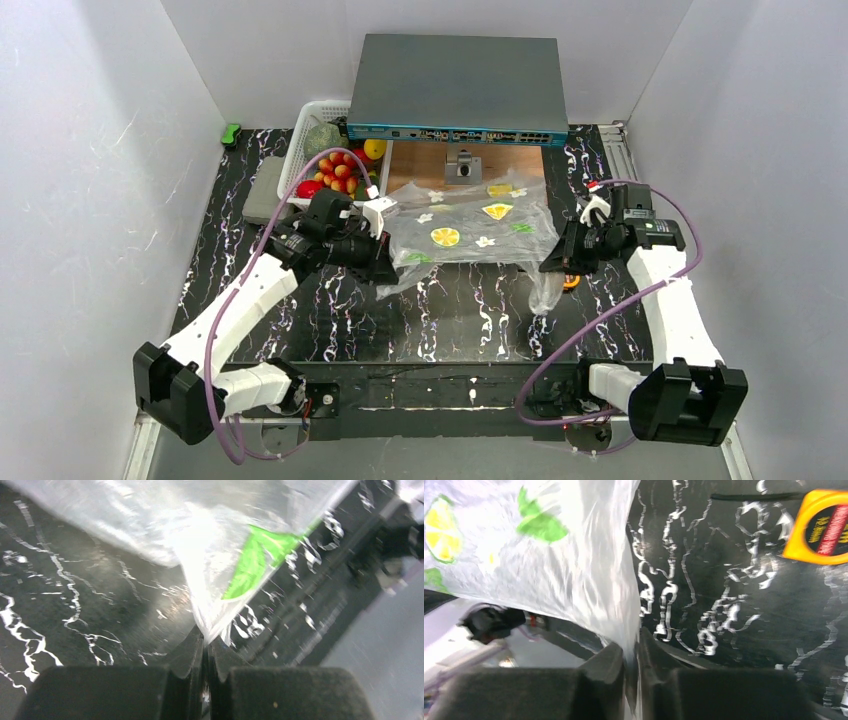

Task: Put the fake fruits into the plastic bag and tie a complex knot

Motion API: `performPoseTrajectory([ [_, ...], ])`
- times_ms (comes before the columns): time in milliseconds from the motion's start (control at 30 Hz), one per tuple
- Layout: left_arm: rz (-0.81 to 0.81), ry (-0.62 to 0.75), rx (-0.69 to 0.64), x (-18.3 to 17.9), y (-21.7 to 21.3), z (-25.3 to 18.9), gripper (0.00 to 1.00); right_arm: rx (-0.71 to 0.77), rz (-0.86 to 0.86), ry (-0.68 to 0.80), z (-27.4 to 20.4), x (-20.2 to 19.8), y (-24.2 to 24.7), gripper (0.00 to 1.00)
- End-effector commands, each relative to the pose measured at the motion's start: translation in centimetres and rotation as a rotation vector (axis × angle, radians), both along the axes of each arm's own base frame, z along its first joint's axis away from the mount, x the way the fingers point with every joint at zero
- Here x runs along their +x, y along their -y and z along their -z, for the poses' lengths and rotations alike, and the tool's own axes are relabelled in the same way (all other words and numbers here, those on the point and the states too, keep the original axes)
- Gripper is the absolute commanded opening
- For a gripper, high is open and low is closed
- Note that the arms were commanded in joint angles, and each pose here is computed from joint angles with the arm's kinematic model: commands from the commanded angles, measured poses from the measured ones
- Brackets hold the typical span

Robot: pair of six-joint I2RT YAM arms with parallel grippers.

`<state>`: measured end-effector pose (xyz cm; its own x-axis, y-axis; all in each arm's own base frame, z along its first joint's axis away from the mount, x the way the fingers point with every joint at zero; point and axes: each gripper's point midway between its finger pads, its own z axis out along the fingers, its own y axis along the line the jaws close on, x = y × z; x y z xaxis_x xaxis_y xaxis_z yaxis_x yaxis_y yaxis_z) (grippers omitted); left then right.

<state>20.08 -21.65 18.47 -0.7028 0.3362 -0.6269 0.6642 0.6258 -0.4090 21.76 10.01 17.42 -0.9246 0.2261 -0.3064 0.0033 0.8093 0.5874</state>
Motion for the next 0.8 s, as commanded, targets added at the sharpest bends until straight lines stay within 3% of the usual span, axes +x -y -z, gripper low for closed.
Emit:
performPoseTrajectory([
  [0, 0.141, -0.425, -0.228, -8.0, 2.0, -3.7, 0.00, -0.024, -0.124, 0.210, -3.8, -0.1, 0.4, 0.44],
  [67, 0.097, -0.523, -0.321, -7.9, 3.3, -4.8, 0.00, -0.066, -0.153, 0.299, -4.7, -0.4, 0.5, 0.86],
  [100, 0.067, -0.546, -0.357, -7.6, 3.7, -5.2, 0.00, -0.104, -0.165, 0.349, -5.2, -0.5, 0.8, 0.97],
  [200, 0.029, -0.570, -0.417, -7.0, 4.5, -6.8, 0.00, -0.215, -0.200, 0.543, -8.2, -0.4, 1.6, 0.98],
  [267, 0.009, -0.592, -0.437, -6.6, 4.9, -7.7, 0.00, -0.213, -0.231, 0.709, -11.4, -0.6, 0.9, 0.98],
  [367, -0.004, -0.637, -0.476, -6.1, 5.5, -9.2, 0.00, -0.121, -0.400, 0.952, -16.1, -2.6, -2.8, 0.85],
  [500, 0.026, -0.664, -0.510, -5.7, 6.1, -11.0, 0.00, -0.041, -0.594, 1.128, -18.7, -4.3, -7.5, 0.45],
  [567, 0.033, -0.657, -0.519, -5.6, 6.3, -11.8, 0.00, -0.040, -0.673, 1.153, -18.6, -4.5, -9.8, 0.31],
  [767, 0.059, -0.634, -0.543, -5.4, 6.5, -13.9, 0.00, -0.053, -0.864, 1.243, -17.0, -6.1, -17.3, 0.15],
])
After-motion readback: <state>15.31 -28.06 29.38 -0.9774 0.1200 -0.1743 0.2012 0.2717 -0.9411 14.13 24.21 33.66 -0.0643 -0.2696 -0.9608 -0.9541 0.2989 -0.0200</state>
